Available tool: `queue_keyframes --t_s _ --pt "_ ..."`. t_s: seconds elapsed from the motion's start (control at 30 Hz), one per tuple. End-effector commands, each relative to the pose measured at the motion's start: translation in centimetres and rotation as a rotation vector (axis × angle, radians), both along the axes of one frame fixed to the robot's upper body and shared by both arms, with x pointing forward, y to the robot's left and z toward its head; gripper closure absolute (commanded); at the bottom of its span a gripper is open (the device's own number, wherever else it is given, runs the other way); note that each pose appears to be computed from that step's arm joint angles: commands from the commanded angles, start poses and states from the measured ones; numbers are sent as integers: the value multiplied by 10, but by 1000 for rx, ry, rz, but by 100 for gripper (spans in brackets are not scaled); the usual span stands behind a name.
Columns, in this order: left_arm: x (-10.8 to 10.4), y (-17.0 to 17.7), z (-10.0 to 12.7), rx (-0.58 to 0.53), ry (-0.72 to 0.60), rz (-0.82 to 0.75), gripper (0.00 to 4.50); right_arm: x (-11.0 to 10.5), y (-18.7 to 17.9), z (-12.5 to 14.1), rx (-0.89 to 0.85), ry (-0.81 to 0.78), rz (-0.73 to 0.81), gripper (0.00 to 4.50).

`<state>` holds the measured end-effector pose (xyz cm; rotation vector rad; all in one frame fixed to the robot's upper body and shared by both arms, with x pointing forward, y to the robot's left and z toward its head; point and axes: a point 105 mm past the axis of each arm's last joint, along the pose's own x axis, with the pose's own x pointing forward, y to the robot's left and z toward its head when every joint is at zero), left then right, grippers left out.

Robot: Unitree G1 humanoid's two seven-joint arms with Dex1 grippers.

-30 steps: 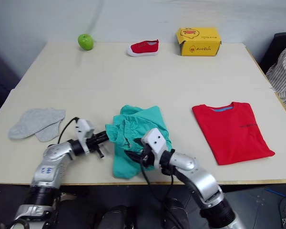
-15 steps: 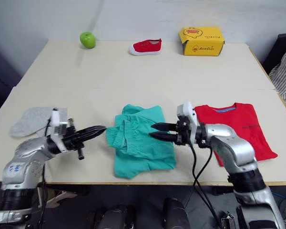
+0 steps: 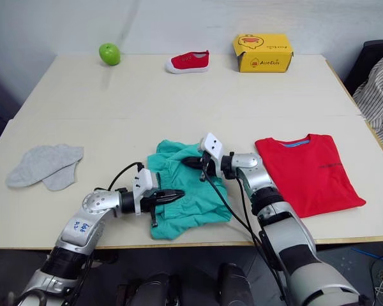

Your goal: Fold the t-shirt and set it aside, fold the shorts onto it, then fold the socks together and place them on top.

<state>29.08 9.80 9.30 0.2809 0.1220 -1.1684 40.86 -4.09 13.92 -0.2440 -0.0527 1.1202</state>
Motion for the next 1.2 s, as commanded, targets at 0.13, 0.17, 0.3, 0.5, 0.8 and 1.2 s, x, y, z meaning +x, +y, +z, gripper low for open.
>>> queue_keyframes --t_s 0.13,0.17,0.3,0.5,0.8,1.2 --pt "-7 10 16 -117 26 15 450 2 -18 35 103 -132 10 449" --pt "-3 9 27 -160 15 16 450 -3 -22 39 119 -146 42 449" --pt "20 14 42 -162 -2 61 450 -39 -35 36 146 -120 205 449" --pt "43 12 22 -67 23 114 450 -100 -28 -10 56 -4 320 449" --pt "44 3 11 -89 38 102 450 -161 -51 -25 -63 130 413 449" --pt "16 21 28 -140 -98 -30 450 -106 -113 -5 40 869 -26 145"
